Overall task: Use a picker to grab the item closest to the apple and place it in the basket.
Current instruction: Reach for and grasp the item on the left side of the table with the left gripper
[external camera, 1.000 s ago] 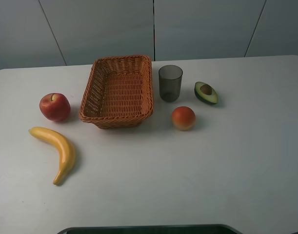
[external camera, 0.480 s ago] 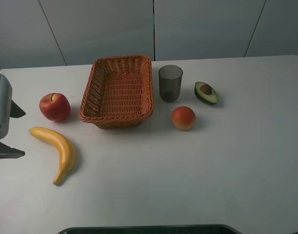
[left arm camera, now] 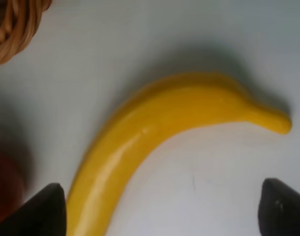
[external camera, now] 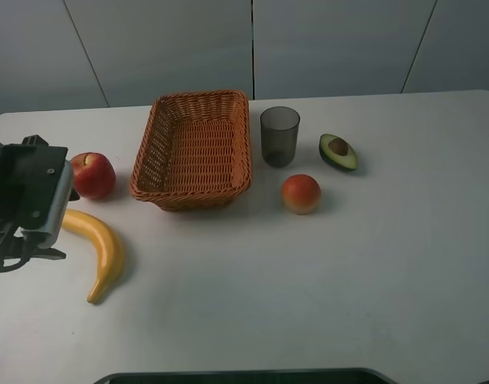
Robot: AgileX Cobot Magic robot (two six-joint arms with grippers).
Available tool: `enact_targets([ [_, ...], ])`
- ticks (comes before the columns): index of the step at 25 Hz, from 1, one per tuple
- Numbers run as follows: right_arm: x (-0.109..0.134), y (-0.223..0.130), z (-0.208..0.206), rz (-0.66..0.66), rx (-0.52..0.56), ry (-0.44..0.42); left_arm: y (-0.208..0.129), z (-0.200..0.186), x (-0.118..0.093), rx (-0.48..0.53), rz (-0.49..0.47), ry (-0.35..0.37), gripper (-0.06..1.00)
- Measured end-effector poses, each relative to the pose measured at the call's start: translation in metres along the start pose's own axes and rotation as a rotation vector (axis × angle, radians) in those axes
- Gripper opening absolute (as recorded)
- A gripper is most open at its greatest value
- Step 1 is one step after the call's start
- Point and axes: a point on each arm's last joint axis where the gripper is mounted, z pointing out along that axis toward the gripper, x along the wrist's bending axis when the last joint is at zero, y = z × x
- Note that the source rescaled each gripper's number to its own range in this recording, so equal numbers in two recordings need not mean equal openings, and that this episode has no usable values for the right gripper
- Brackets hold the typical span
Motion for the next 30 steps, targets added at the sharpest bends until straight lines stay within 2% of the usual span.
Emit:
enact_targets([
  [3, 0.000, 0.000, 0.000, 0.000, 0.000, 0.000, 0.010, 0.013, 0.008, 0.020, 0.067, -0.015, 1.00],
  [7, 0.000, 0.000, 0.000, 0.000, 0.000, 0.000, 0.016, 0.025, 0.017, 0.032, 0.091, -0.026, 1.00],
  [15, 0.000, 0.000, 0.000, 0.000, 0.000, 0.000, 0.011, 0.048, 0.022, 0.086, 0.153, -0.067, 1.00],
  [30, 0.000, 0.000, 0.000, 0.000, 0.000, 0.000, 0.004, 0.081, 0.021, 0.133, 0.183, -0.134, 1.00],
])
